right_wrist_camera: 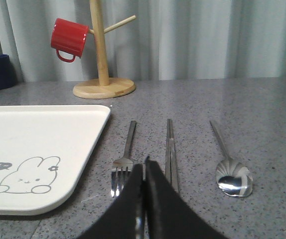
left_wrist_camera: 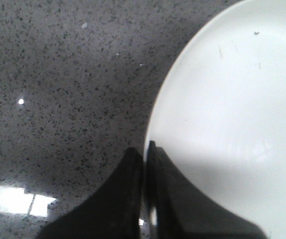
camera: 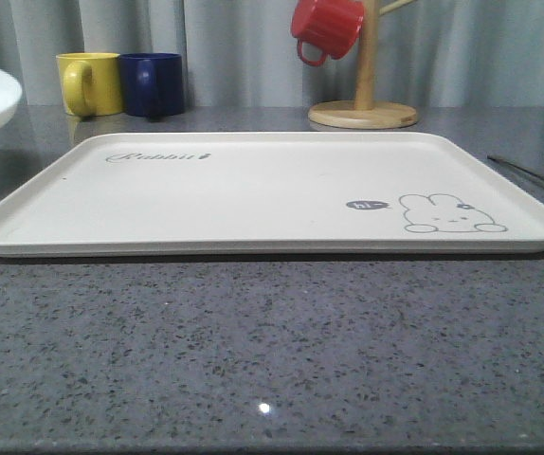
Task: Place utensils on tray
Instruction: 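Lift the plate and lower it onto the tray with the left gripper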
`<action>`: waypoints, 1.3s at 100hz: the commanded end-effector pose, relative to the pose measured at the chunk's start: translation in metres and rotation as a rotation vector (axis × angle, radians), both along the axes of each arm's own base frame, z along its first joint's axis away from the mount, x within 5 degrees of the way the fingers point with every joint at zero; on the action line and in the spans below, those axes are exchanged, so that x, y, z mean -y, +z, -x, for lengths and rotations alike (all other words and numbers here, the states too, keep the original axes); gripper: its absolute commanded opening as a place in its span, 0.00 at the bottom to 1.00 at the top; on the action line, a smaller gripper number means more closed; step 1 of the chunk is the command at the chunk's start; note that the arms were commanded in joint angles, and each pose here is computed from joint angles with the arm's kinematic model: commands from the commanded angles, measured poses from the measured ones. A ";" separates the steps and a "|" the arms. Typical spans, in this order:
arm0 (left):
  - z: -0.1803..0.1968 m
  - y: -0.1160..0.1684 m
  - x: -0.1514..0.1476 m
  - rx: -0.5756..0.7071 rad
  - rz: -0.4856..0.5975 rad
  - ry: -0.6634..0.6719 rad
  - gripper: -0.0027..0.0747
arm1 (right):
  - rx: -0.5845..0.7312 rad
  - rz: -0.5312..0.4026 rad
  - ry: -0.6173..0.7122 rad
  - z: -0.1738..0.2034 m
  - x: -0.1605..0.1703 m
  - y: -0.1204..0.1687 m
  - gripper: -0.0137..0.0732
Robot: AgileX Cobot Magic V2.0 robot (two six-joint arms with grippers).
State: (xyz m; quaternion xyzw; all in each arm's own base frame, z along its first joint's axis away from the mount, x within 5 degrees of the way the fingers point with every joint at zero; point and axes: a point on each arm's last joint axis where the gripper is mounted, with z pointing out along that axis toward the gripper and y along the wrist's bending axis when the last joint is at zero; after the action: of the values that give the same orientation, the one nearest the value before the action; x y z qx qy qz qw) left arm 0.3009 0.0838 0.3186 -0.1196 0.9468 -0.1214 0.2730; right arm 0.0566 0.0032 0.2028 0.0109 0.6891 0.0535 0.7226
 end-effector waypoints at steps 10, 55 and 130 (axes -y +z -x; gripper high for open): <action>0.011 0.041 0.020 0.176 0.049 -0.033 0.01 | 0.104 0.007 -0.004 0.002 0.000 0.009 0.08; -0.030 0.035 0.137 0.169 0.119 -0.375 0.01 | 0.104 0.007 -0.004 0.002 0.000 0.009 0.08; -0.077 -0.033 0.202 -0.062 0.101 -0.500 0.01 | 0.104 0.007 -0.004 0.002 0.000 0.009 0.08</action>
State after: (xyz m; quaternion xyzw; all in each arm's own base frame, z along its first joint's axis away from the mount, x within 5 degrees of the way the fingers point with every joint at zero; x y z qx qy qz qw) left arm 0.3805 -0.1137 0.2564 0.1052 0.9596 -0.2101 0.1548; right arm 0.0566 0.0032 0.2028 0.0109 0.6891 0.0535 0.7226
